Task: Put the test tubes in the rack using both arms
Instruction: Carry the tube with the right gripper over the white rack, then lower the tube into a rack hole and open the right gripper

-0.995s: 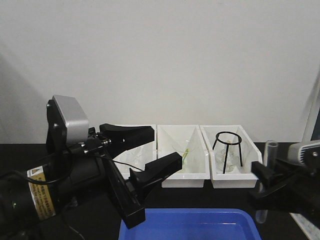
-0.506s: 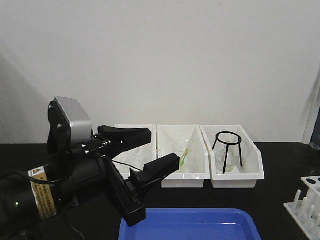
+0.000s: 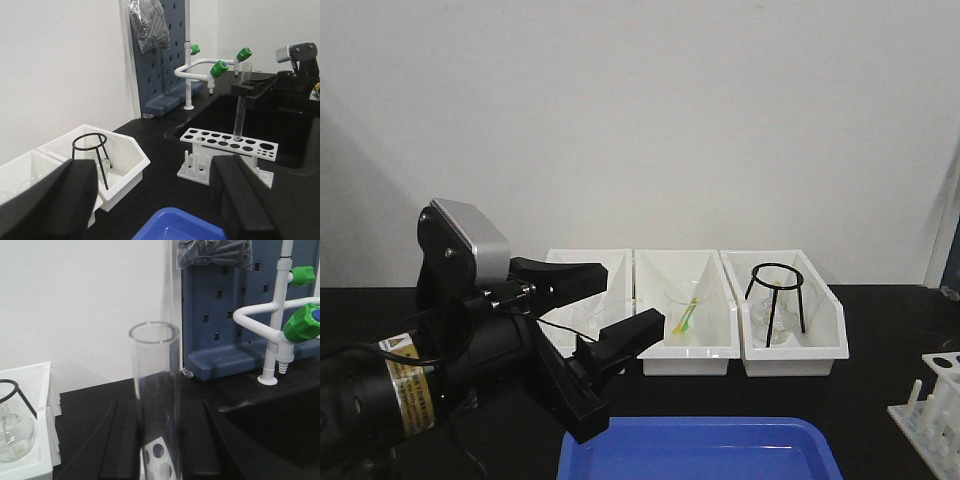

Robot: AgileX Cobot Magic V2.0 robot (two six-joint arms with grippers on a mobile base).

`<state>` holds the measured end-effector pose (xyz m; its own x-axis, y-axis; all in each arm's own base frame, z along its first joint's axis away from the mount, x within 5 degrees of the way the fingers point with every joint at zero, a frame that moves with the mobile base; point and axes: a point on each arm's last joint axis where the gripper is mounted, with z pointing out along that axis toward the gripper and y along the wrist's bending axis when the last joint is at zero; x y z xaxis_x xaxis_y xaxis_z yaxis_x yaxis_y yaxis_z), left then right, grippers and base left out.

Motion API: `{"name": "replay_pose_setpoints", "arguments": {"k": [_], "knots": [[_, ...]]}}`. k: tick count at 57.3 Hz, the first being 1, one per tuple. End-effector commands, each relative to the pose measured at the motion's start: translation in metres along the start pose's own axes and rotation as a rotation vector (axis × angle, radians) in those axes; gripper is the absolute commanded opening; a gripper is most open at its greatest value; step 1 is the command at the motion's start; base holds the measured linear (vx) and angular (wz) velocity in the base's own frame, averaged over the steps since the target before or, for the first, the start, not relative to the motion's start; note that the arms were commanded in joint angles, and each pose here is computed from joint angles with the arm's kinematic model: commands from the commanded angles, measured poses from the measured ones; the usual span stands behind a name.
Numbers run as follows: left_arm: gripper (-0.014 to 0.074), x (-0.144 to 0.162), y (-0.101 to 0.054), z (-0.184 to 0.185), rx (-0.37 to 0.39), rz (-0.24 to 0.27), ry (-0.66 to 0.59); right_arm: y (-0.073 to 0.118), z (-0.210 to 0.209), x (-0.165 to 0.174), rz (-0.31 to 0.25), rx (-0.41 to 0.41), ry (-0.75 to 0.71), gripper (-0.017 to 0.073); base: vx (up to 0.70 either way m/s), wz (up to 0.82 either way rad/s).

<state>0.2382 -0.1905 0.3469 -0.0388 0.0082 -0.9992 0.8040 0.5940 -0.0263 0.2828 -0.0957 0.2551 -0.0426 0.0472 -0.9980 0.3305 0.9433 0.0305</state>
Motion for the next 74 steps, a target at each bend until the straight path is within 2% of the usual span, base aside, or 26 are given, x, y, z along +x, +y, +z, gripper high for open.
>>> {"name": "replay_pose_setpoints", "arguments": {"k": [1, 21, 39, 49, 74], "knots": [[0.0573, -0.023, -0.004, -0.007, 0.017, -0.015, -0.096, -0.001, 0.004, -0.026, -0.009, -0.002, -0.169, -0.0008, 0.0, 0.0], [0.0573, -0.023, -0.004, -0.007, 0.017, -0.015, -0.096, 0.0, 0.025, -0.031, -0.017, -0.01, -0.176, -0.0008, 0.0, 0.0], [0.0573, -0.023, -0.004, -0.007, 0.016, -0.015, -0.095, 0.0, 0.038, -0.009, -0.016, -0.009, -0.141, -0.0007, 0.0, 0.0], [0.0573, -0.023, -0.004, -0.007, 0.016, -0.015, -0.094, -0.001, 0.043, 0.001, 0.022, -0.012, -0.13, -0.0007, 0.0, 0.0], [0.0573, -0.022, -0.003, -0.007, 0.005, -0.015, -0.085, -0.001, 0.055, 0.029, 0.024, -0.009, -0.056, -0.0007, 0.0, 0.0]]}}
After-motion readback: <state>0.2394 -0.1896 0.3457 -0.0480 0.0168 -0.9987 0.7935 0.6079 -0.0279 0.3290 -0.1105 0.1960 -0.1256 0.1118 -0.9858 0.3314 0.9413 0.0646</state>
